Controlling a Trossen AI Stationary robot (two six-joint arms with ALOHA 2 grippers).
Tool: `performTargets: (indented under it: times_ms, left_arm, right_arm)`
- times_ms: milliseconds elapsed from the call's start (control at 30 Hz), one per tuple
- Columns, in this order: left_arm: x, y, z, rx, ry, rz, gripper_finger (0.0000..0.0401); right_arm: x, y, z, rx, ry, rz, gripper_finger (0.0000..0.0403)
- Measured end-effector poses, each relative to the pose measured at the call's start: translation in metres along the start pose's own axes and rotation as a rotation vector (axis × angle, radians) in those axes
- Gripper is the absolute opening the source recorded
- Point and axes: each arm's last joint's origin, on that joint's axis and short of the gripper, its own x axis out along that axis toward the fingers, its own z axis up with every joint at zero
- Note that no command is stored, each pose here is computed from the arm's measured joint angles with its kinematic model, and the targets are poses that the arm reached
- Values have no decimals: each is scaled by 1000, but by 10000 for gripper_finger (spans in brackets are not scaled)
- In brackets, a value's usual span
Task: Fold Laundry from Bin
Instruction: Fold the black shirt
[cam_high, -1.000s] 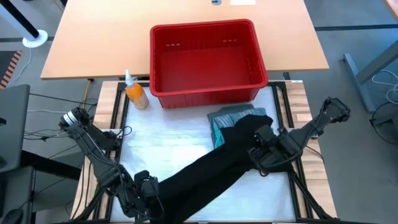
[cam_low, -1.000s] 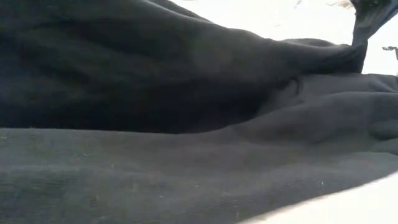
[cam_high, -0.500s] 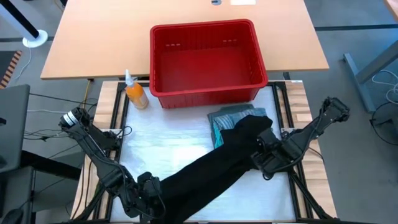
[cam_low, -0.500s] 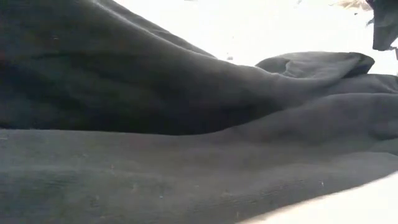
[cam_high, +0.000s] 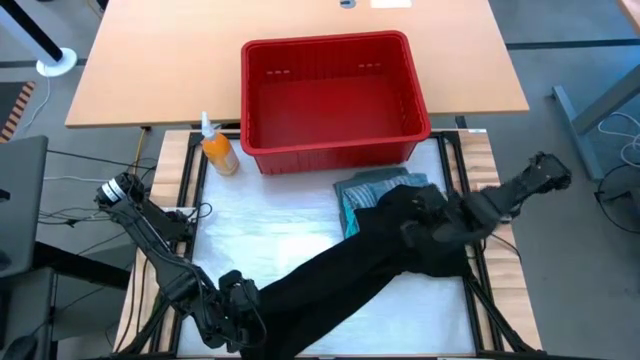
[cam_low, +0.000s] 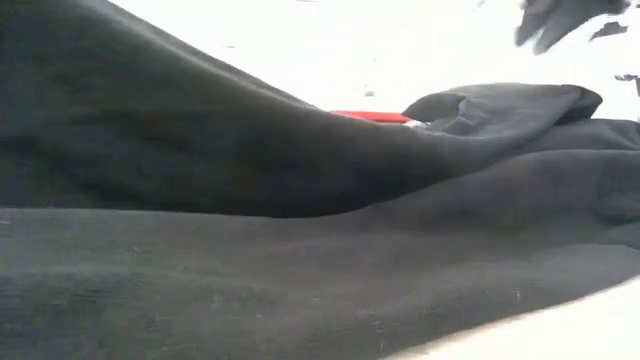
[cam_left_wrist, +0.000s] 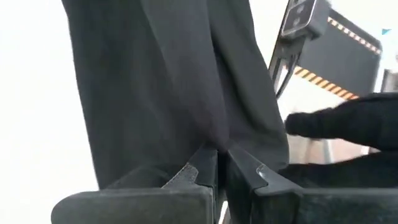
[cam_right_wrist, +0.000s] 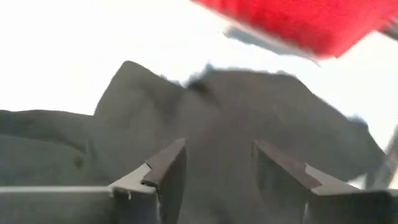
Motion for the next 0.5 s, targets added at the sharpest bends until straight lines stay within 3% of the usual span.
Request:
performTargets:
  times_ms: [200, 500]
  left_arm:
    - [36, -8, -18, -92, 42, -187, 0]
    - [64, -11, -25, -159, 60, -173, 9]
  right_arm:
    - [18, 0, 29, -94, 13, 66, 213]
    - [43, -7, 42, -196, 126, 10, 213]
